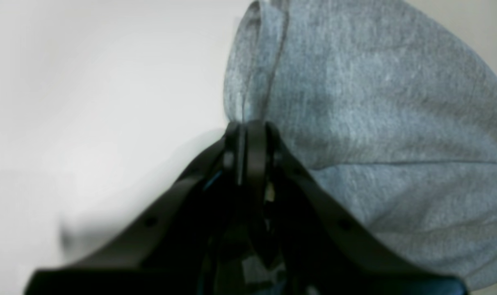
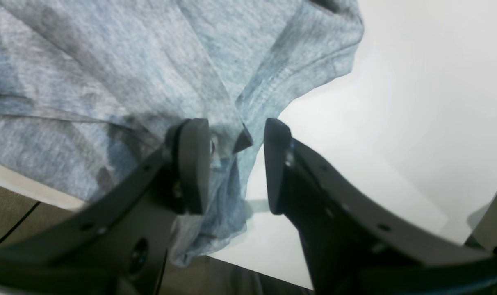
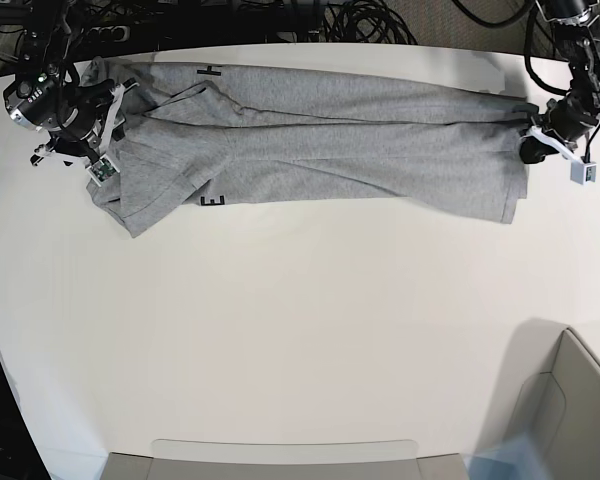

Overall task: Fold the T-shirt properly
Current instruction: 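Lower the folded edge and smooth it with both grippers, then release the shirt with the left gripper and lift it away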

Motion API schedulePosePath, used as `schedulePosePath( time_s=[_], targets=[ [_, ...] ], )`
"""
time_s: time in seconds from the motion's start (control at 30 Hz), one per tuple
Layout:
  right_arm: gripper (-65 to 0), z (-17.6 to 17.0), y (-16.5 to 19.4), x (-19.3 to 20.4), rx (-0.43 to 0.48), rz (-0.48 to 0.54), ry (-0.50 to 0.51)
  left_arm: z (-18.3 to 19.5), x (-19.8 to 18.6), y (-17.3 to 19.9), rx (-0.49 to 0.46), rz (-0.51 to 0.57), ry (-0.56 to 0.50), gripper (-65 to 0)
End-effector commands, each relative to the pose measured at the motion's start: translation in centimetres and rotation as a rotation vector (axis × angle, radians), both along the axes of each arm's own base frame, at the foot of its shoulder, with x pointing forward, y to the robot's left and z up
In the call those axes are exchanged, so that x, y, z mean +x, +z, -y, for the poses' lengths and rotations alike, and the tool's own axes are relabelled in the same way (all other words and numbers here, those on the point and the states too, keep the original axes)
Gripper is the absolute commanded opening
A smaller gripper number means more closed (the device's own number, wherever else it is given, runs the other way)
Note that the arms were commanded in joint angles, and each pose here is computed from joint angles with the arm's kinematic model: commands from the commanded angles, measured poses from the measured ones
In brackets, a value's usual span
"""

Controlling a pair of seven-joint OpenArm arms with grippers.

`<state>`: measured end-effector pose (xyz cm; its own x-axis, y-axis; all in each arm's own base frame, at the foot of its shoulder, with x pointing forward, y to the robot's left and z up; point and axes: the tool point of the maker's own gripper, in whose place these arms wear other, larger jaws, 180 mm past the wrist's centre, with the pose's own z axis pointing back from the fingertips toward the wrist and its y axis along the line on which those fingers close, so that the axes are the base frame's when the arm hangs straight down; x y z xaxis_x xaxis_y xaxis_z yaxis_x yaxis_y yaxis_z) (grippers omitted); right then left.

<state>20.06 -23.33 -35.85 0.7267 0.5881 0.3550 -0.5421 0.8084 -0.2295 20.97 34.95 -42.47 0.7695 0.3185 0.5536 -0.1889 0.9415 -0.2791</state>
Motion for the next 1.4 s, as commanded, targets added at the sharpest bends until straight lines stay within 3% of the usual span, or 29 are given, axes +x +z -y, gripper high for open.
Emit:
schedulePosePath(
  time_s=[0.0, 0.17, 0.3, 0.37, 0.5, 0.63, 0.93, 1.17, 1.37],
  targets=[
    [-42.6, 0.0, 0.8, 0.5, -0.01, 0.027, 0.028, -0.6, 0.5, 0.9, 0.025, 0.014, -0.011, -65.0],
    [-42.6, 0.0, 0.7, 0.4, -0.01, 0.025, 0.028, -0.5, 0.4, 0.7, 0.011, 0.013, -0.002, -65.0],
    [-42.6, 0.0, 0.7, 0.4, -0.01, 0.025, 0.028, -0.4, 0.3, 0.8, 0.011, 0.015, -0.007, -50.6],
    [-42.6, 0.0, 0.7, 0.4, -0.01, 0.025, 0.028, -0.1, 0.3, 1.0, -0.012, 0.011, -0.013, -48.3],
    [-42.6, 0.0, 0.8, 0.4, -0.011, 0.025, 0.029, 0.8, 0.5, 1.3, -0.094, 0.017, -0.004, -48.4],
    [-42.6, 0.0, 0.8, 0.4, -0.011, 0.025, 0.029, 0.9, 0.5, 1.5, -0.097, 0.017, -0.019, -48.2],
    [-42.6, 0.0, 0.7, 0.4, -0.011, 0.024, 0.029, -1.7, 1.4, 3.7, -0.008, 0.033, -0.067, -48.2],
    [-42.6, 0.0, 0.8, 0.5, -0.01, 0.028, 0.029, -3.5, 4.6, 6.9, 0.052, 0.101, -0.082, -48.1],
    [-42.6, 0.0, 0.9, 0.5, -0.012, 0.029, 0.032, -5.3, 8.9, 11.9, 0.111, 0.221, -0.074, -48.0]
  ],
)
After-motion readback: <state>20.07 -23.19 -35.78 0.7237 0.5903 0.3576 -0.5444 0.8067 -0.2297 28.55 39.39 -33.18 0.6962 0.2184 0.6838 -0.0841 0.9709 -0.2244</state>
